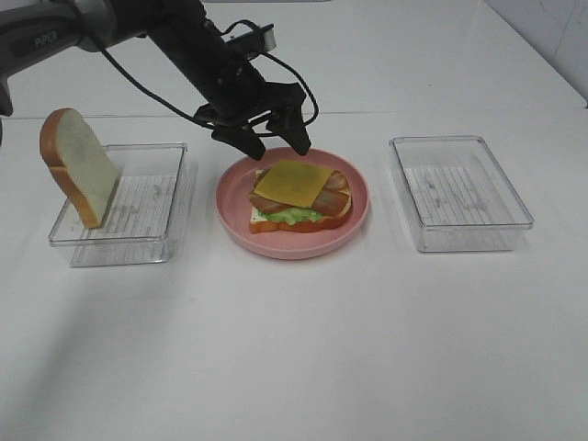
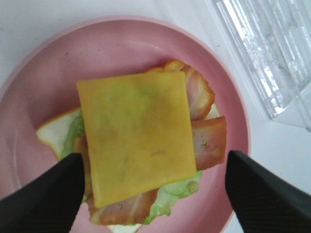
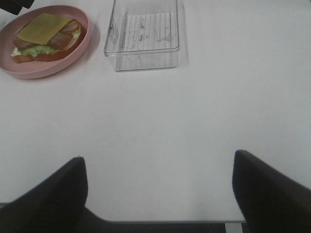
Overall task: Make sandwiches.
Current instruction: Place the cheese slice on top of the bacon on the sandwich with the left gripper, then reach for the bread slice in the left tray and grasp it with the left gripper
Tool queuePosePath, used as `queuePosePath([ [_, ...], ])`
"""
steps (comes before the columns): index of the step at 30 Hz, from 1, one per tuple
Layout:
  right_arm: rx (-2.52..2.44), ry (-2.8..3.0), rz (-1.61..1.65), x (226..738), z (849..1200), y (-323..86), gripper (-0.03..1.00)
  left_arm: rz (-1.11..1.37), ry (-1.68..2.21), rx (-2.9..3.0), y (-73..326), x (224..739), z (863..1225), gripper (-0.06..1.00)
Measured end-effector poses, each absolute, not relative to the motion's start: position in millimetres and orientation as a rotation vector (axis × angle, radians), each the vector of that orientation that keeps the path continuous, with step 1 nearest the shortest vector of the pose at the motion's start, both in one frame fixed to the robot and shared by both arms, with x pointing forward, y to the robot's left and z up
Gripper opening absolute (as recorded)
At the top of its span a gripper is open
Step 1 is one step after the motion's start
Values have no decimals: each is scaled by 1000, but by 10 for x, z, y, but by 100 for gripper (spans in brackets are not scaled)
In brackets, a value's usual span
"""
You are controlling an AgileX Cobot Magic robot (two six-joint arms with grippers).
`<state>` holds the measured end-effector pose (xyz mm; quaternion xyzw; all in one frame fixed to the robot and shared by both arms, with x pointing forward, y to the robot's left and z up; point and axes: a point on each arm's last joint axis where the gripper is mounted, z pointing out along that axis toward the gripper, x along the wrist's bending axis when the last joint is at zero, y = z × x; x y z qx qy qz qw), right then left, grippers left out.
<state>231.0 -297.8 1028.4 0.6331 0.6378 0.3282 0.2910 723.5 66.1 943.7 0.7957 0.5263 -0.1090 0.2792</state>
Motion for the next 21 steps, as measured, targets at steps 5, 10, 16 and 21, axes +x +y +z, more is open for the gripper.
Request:
queuePosePath([
  [5,1688,1701,875,2310,10284,-2978,79,-168,1449,2168,731,7285,9635,80],
  [10,1688,1701,875,2310,10284,-2978,79,17,1539,2096,830,7320,10024,91],
  [16,1688,1701,875,2310,10284,-2978,79,209,1545,2042,989,7190,10636,93],
  [21,1688,1701,875,2310,10284,-2978,79,330,1626,2077,1318,6926,10949,93],
])
